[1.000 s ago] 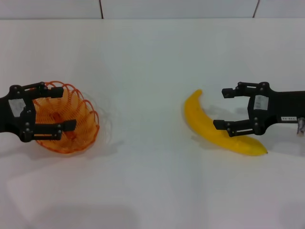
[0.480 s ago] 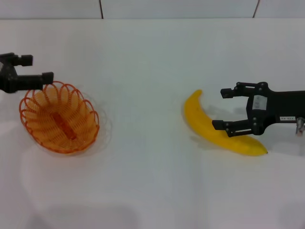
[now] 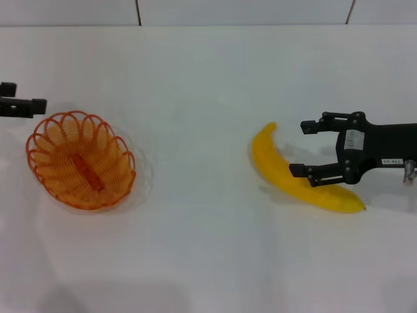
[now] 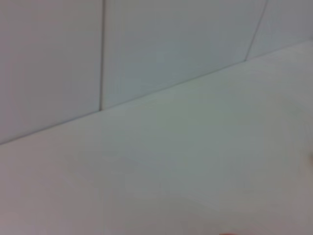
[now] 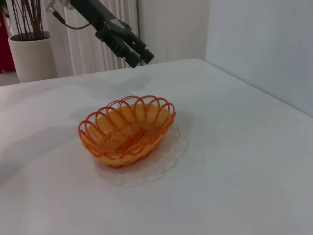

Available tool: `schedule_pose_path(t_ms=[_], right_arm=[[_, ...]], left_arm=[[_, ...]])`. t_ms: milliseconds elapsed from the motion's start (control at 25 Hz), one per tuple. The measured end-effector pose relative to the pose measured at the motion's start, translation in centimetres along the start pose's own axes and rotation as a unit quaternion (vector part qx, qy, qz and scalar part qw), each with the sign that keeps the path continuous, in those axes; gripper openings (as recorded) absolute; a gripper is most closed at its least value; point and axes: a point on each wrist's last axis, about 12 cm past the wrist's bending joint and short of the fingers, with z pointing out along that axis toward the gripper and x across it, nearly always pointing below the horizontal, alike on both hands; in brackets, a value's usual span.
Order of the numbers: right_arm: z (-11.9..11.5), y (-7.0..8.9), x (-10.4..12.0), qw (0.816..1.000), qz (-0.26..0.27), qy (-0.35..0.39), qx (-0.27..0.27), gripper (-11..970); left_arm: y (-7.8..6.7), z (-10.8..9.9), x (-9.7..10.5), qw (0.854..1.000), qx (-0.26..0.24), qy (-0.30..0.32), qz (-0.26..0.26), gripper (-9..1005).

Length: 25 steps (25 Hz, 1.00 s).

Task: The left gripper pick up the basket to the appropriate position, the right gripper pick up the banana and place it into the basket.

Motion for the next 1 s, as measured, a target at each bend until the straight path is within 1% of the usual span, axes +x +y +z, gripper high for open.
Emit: schedule_pose_path(t_ms=[200, 360, 480, 680, 840, 1000], right_arm=[[0.0, 0.0, -0.1, 1.000, 0.000, 0.000, 0.000, 884], [0.2, -0.1, -0.3, 1.000, 0.001, 0.000, -0.003, 883], [0.3, -0.1, -0.5, 1.000, 0.000, 0.000, -0.005, 882], [0.4, -0.1, -0.5, 1.000, 0.000, 0.000, -0.007, 881], [0.5, -0.1, -0.5, 1.000, 0.004, 0.001, -0.008, 880], [0.5, -0.1, -0.5, 1.000, 0.004, 0.002, -0.010, 879]], left_arm=[[1.0, -0.9, -0.4, 1.000, -0.021, 0.016, -0.015, 880], [1.4, -1.0, -0.6, 0.999, -0.033, 0.035, -0.009, 879], [1.3, -0.5, -0.7, 0.998, -0.038, 0.052, 0.002, 878], [0.9, 1.2, -1.0, 0.995, -0.045, 0.079, 0.032, 876], [0.4, 2.4, -1.1, 0.993, -0.051, 0.091, 0.054, 874], [0.1, 3.2, -0.9, 0.992, -0.057, 0.096, 0.066, 873]])
